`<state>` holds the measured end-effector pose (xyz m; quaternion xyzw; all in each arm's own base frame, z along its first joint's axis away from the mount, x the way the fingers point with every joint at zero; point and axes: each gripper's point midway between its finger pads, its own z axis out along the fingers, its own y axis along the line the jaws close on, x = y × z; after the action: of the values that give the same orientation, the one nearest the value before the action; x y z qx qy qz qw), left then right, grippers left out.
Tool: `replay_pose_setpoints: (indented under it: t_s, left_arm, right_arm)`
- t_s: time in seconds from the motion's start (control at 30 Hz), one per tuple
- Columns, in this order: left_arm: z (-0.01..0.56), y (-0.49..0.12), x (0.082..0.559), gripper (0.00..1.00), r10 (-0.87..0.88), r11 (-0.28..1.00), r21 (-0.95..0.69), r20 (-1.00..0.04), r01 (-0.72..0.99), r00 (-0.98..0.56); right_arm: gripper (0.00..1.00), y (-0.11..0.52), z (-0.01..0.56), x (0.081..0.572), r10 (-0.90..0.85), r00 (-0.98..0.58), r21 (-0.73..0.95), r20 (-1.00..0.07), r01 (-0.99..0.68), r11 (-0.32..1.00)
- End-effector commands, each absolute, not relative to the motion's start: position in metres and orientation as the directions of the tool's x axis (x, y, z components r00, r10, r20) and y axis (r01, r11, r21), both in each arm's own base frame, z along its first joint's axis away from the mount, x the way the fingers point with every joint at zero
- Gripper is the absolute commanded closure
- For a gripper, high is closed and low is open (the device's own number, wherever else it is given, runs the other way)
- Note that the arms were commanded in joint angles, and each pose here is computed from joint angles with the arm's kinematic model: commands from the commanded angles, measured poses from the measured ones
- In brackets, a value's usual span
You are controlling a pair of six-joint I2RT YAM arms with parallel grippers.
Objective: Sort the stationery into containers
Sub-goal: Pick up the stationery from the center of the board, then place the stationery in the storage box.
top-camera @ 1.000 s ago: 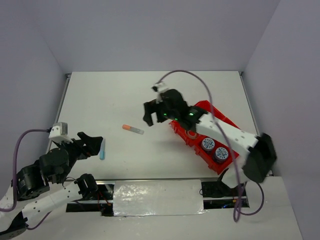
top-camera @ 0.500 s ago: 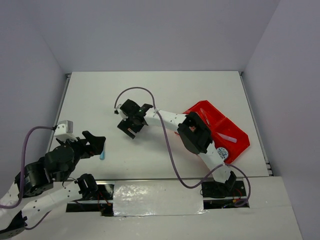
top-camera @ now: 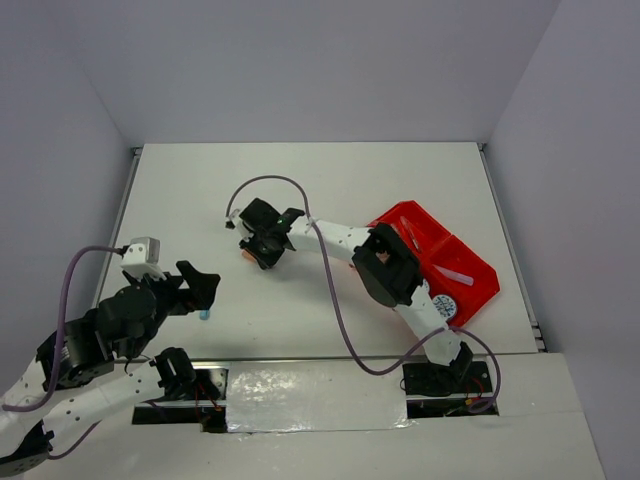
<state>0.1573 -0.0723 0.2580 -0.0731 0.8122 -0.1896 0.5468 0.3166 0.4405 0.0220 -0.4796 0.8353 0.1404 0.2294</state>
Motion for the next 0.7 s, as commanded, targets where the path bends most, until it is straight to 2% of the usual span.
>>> replay_pose_setpoints:
  t_s: [0.0, 0.03, 0.07, 0.1, 0.13, 0.17, 0.2, 0.23, 0.27, 0.3, 0.33, 0.37, 0.4, 0.43, 0.47, 0.53, 0.67]
  left_arm:
    - [0.271, -0.08, 0.16, 0.01, -0.333, 0.906, -0.403, -0.867, 0.129, -0.37]
    - [0.271, -0.08, 0.16, 0.01, -0.333, 0.905, -0.404, -0.868, 0.134, -0.368]
    - [0.271, -0.08, 0.16, 0.01, -0.336, 0.904, -0.407, -0.867, 0.133, -0.367]
    - [0.272, -0.079, 0.159, 0.01, -0.337, 0.903, -0.408, -0.867, 0.135, -0.366]
    - [0.272, -0.08, 0.159, 0.01, -0.336, 0.903, -0.408, -0.868, 0.138, -0.367]
    - [0.273, -0.079, 0.159, 0.01, -0.341, 0.901, -0.412, -0.867, 0.138, -0.363]
    - [0.273, -0.08, 0.158, 0.01, -0.339, 0.9, -0.412, -0.867, 0.144, -0.365]
    - [0.274, -0.079, 0.158, 0.01, -0.344, 0.897, -0.417, -0.866, 0.145, -0.363]
    - [0.273, -0.079, 0.158, 0.01, -0.345, 0.897, -0.418, -0.866, 0.146, -0.362]
    - [0.274, -0.08, 0.157, 0.01, -0.346, 0.895, -0.42, -0.866, 0.151, -0.362]
    - [0.274, -0.079, 0.157, 0.01, -0.347, 0.893, -0.422, -0.866, 0.153, -0.361]
    - [0.275, -0.079, 0.156, 0.01, -0.347, 0.892, -0.423, -0.867, 0.16, -0.358]
    - [0.276, -0.081, 0.156, 0.01, -0.349, 0.888, -0.428, -0.866, 0.171, -0.358]
    - [0.276, -0.082, 0.155, 0.01, -0.348, 0.887, -0.428, -0.867, 0.175, -0.358]
    - [0.276, -0.082, 0.155, 0.01, -0.346, 0.887, -0.426, -0.868, 0.177, -0.357]
    - [0.276, -0.083, 0.156, 0.01, -0.343, 0.887, -0.425, -0.867, 0.179, -0.361]
    - [0.275, -0.085, 0.155, 0.01, -0.335, 0.887, -0.421, -0.868, 0.188, -0.367]
  right_arm:
    - [1.0, 0.448, 0.084, 0.304, -0.602, -0.48, 0.123, -0.638, -0.836, 0.535]
    - [1.0, 0.431, 0.076, 0.295, -0.551, -0.555, 0.173, -0.623, -0.785, 0.595]
    - [1.0, 0.433, 0.107, 0.311, -0.435, -0.531, 0.19, -0.727, -0.765, 0.616]
    - [1.0, 0.419, 0.174, 0.315, -0.298, -0.483, 0.202, -0.823, -0.74, 0.642]
    - [1.0, 0.404, 0.189, 0.316, -0.191, -0.509, 0.255, -0.84, -0.68, 0.687]
    - [1.0, 0.377, 0.179, 0.315, -0.134, -0.522, 0.27, -0.842, -0.625, 0.733]
    - [1.0, 0.339, 0.224, 0.324, -0.002, -0.473, 0.295, -0.881, -0.555, 0.778]
    - [1.0, 0.296, 0.196, 0.329, 0.064, -0.506, 0.302, -0.86, -0.405, 0.863]
    - [1.0, 0.263, 0.193, 0.331, 0.12, -0.509, 0.311, -0.852, -0.309, 0.899]
    - [1.0, 0.21, 0.211, 0.342, 0.24, -0.464, 0.354, -0.853, -0.175, 0.919]
    - [1.0, 0.179, 0.202, 0.343, 0.32, -0.468, 0.391, -0.824, -0.06, 0.919]
    - [1.0, 0.144, 0.174, 0.333, 0.345, -0.498, 0.375, -0.796, 0.043, 0.926]
    - [1.0, 0.118, 0.184, 0.328, 0.401, -0.445, 0.398, -0.801, 0.104, 0.911]
    - [1.0, 0.069, 0.179, 0.329, 0.464, -0.38, 0.39, -0.8, 0.258, 0.884]
    - [1.0, 0.047, 0.164, 0.316, 0.473, -0.384, 0.359, -0.793, 0.333, 0.872]
    - [1.0, -0.003, 0.166, 0.305, 0.495, -0.301, 0.339, -0.815, 0.445, 0.829]
    - [1.0, -0.055, 0.158, 0.288, 0.476, -0.3, 0.251, -0.826, 0.56, 0.789]
